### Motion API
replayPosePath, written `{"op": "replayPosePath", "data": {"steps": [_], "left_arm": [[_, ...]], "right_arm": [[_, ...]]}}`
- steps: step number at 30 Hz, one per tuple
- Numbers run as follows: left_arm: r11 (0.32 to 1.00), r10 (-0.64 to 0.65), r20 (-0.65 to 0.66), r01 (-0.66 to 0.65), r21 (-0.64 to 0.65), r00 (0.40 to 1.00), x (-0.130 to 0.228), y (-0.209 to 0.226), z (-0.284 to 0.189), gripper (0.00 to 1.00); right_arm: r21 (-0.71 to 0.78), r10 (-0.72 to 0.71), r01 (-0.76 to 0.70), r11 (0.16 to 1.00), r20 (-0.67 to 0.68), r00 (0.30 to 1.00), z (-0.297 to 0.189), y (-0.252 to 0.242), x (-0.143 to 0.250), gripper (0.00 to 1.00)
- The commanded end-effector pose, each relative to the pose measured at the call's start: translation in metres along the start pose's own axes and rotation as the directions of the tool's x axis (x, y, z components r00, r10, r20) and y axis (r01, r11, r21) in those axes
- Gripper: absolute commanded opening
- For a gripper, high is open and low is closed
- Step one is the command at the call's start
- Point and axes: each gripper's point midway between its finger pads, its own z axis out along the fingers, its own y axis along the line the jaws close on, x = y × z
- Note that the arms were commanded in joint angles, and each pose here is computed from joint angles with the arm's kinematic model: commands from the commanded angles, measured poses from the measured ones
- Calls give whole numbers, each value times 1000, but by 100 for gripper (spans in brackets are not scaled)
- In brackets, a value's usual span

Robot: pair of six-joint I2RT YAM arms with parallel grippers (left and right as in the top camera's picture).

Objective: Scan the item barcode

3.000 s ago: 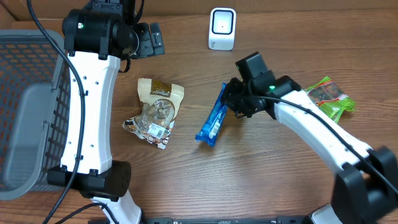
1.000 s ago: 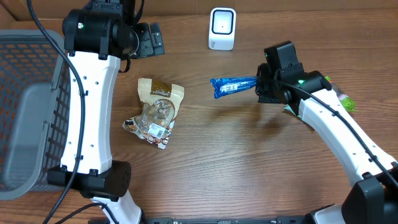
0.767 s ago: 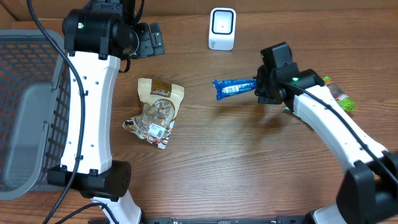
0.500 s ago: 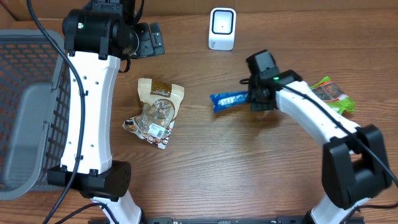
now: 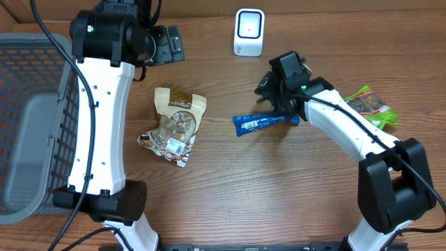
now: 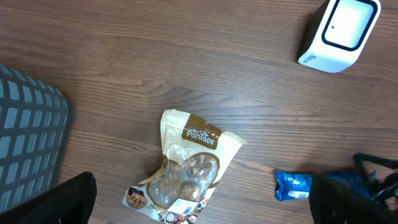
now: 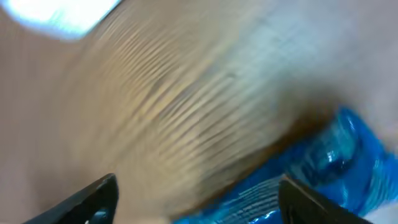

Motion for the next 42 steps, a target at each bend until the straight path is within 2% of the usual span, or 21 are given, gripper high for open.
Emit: {"op": "replayPosePath", "data": {"steps": [1,4,5,7,11,17,22,26,31,32,38,42], "left_arm": [[1000,-15,-6,15,0,1000,1,-1,2,100],[1000,-15,-6,15,0,1000,1,-1,2,100],[1000,-15,-6,15,0,1000,1,-1,2,100],[1000,-15,-6,15,0,1000,1,-1,2,100],[1000,-15,-6,15,0,1000,1,-1,2,100],[1000,-15,-5,15,0,1000,1,-1,2,100],[1000,-15,-6,15,0,1000,1,-1,2,100],[1000,-15,-5,15,0,1000,1,-1,2,100],[1000,-15,-6,15,0,1000,1,-1,2,100],[1000,-15,-6,15,0,1000,1,-1,2,100],[1000,-15,-6,15,0,1000,1,-1,2,100],[1000,-15,-6,15,0,1000,1,-1,2,100]], "right_arm": [[-72,-621,626,776,80,779,-44,34,-19,90],[-56,-814,813,579,24,581,-52,24,-11,90],[-58,-850,849,525,5,526,-52,20,-8,87],[-90,-891,887,454,-20,454,-48,13,-1,79],[-261,-925,892,369,-11,380,-38,13,21,73],[-297,-914,864,407,-120,389,-1,-23,22,70],[-461,-930,808,367,-150,336,14,-40,48,70],[-493,-925,783,380,-200,323,28,-52,60,68],[-496,-922,777,387,-210,326,36,-55,62,45],[-494,-920,776,392,-211,330,36,-54,62,43],[-479,-819,666,571,-272,506,35,-42,63,41],[-521,-747,552,652,-312,588,29,-30,71,41]]}}
